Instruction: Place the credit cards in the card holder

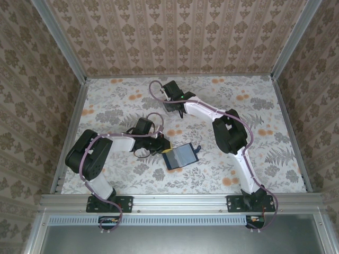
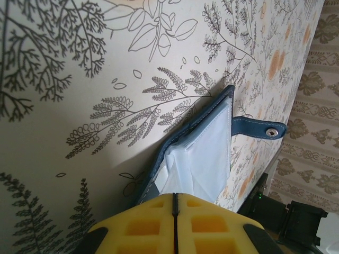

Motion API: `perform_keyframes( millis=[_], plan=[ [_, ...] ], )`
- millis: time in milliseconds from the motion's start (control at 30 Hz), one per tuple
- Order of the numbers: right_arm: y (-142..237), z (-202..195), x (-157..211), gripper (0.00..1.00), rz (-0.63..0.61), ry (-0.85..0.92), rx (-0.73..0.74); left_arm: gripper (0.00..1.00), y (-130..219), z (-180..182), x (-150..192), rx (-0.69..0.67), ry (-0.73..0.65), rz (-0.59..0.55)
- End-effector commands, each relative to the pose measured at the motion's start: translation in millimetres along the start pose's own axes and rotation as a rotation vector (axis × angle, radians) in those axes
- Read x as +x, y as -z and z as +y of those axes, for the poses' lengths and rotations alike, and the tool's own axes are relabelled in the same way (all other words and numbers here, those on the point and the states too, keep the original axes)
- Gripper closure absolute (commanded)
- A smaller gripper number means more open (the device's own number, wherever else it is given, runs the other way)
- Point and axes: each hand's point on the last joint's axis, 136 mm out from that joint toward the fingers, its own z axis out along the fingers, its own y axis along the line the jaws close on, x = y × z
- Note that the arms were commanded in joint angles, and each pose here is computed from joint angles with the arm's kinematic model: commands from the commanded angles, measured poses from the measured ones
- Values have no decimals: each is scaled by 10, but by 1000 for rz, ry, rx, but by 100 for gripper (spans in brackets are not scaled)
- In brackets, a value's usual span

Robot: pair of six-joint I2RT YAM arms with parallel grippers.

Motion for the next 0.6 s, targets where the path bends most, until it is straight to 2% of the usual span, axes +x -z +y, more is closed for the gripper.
perform_keyframes(
  millis=[0,333,567],
  plan=[
    [165,-184,-183,59,-33,-1,66,92,27,7,22,7,-13,2],
    [173,-239,-222,60,-38,42,109,91,10,-14,-15,16,-16,-8],
    [161,-267,-248,54,-40,56,128,91,-27,10,5,18,-10,8]
  ],
)
